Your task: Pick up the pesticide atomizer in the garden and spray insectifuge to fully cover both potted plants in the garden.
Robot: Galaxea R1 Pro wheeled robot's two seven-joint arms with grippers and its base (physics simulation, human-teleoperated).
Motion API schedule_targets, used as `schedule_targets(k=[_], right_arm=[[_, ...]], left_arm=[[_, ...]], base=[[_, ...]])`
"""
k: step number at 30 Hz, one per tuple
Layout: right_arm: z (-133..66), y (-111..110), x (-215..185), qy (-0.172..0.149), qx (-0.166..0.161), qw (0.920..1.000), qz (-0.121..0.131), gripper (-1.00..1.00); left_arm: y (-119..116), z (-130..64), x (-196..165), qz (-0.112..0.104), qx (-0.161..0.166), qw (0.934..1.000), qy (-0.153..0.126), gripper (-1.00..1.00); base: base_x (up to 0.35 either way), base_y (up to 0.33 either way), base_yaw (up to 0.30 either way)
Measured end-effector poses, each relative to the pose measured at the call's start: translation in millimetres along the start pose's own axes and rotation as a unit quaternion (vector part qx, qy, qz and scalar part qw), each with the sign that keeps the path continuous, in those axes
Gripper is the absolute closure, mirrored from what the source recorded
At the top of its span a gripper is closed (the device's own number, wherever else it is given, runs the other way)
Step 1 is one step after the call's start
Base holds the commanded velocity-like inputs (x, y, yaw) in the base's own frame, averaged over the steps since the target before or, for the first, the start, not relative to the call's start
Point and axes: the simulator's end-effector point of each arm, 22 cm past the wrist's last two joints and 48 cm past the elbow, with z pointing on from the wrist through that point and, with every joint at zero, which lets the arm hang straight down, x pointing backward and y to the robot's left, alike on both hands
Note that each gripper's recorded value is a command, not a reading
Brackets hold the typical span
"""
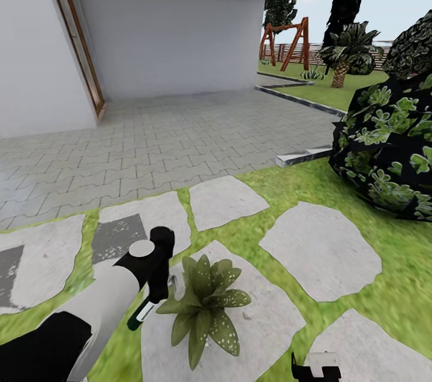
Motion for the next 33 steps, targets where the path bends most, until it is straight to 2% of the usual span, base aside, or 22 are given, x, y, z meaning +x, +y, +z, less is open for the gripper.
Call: schedule_targets(k=[7, 18, 25, 29, 33], right_arm=[[0.2, -1, 0, 0.0, 0.001, 1.0, -0.001, -1.0], [0.2, -1, 0, 0.0, 0.0, 1.0, -0.001, -1.0], [0.2, -1, 0, 0.001, 0.0, 1.0, -0.001, -1.0], [0.2, -1, 0, 0.0, 0.001, 1.0, -0.001, -1.0], [0.2, -2, 0, 0.0, 0.001, 1.0, 0.0, -1.0]], left_arm=[[2, -4.0, -2, -0.002, -0.003, 1.0, -0.004, 1.0], [-2, 2.2, 1, -0.006, 0.007, 0.9999, -0.003, 1.0], [-1, 1.7, 1, -0.008, 0.005, 0.9999, -0.002, 1.0], [-4, 6.3, 4, -0.008, 0.009, 0.9999, 0.002, 1.0], [-21, 28.5, 10, -0.008, 0.031, 0.9994, 0.01, 1.0]], base=[[0.0, 0.0, 0.0], [0.018, -0.053, 0.0], [0.123, 0.104, 0.0], [0.006, 0.005, 0.0], [0.0, 0.0, 0.0]])
